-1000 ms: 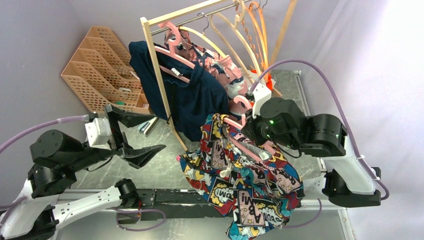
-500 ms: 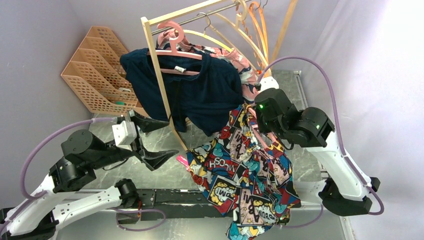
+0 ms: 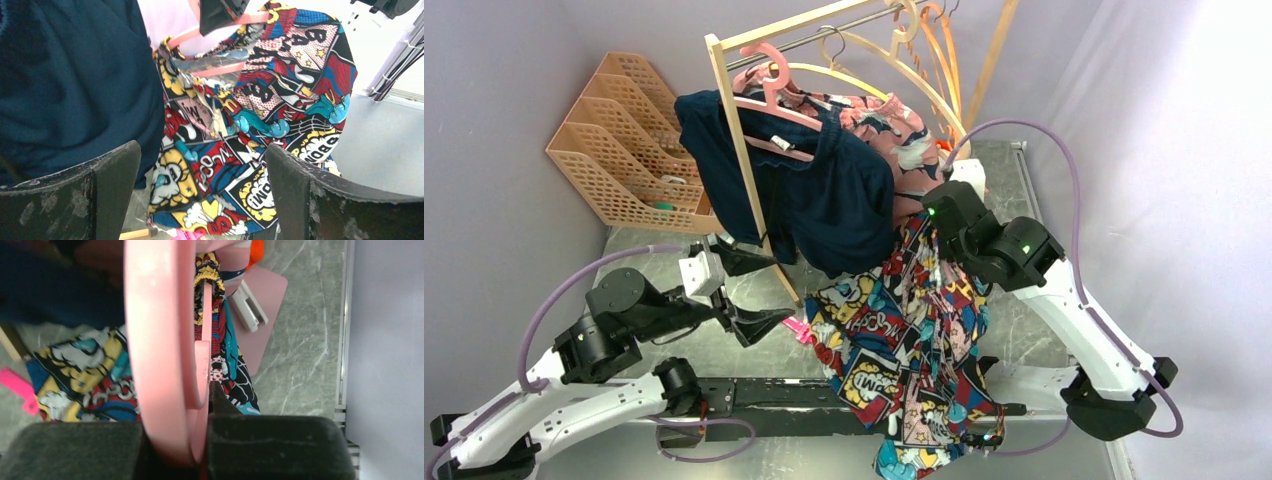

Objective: Place the shorts on the hanger
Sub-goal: Place the hanger at the clothesline.

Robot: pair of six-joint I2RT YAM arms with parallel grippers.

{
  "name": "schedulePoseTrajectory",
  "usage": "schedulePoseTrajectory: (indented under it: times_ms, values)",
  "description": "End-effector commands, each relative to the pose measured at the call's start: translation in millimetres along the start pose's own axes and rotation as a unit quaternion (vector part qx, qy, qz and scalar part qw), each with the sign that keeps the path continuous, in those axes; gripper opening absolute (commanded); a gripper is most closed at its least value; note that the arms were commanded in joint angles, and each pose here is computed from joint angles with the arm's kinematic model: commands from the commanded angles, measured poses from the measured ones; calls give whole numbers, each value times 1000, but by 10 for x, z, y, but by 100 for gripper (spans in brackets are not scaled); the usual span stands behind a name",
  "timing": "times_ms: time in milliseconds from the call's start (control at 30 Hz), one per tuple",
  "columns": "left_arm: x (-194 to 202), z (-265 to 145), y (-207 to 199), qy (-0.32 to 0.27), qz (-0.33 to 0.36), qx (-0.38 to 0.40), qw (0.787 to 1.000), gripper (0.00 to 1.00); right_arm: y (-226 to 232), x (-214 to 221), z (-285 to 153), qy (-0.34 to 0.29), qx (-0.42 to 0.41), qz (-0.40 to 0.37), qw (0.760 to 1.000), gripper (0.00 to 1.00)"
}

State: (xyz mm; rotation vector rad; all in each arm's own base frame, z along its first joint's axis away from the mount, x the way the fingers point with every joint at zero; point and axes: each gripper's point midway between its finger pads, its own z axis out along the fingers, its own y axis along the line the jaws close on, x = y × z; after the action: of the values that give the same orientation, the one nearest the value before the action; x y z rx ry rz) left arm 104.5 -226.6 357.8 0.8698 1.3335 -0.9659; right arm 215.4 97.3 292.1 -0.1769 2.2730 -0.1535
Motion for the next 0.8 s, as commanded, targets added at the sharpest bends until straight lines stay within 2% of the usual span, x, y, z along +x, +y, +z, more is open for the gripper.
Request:
schedulePoseTrajectory:
  times_ms: [0,267,500,600,700,767]
  values:
    - [-61,-56,55,-31,-2,-19,999,98,-230,-490,95,-85,44,94,991,0]
    - [163,-169,89,-32,0,-31,999,98,-817,-570,668,-85,131,186,970,0]
    - [365,-251,109,-33,-3,-39,999,98,-1970,-878,649,-134,256,298,910,0]
    - [438,-266,118,-33,-13,-44,998,98,-2219,-1446,303,-207,281,320,881,0]
    - [473,-291,119,-33,-19,-46,998,98,-2311,-2143,-366,-311,247,325,858,0]
    - [470,-311,122,-35,-17,-48,998,98,-2333,-2409,-736,-366,231,318,843,0]
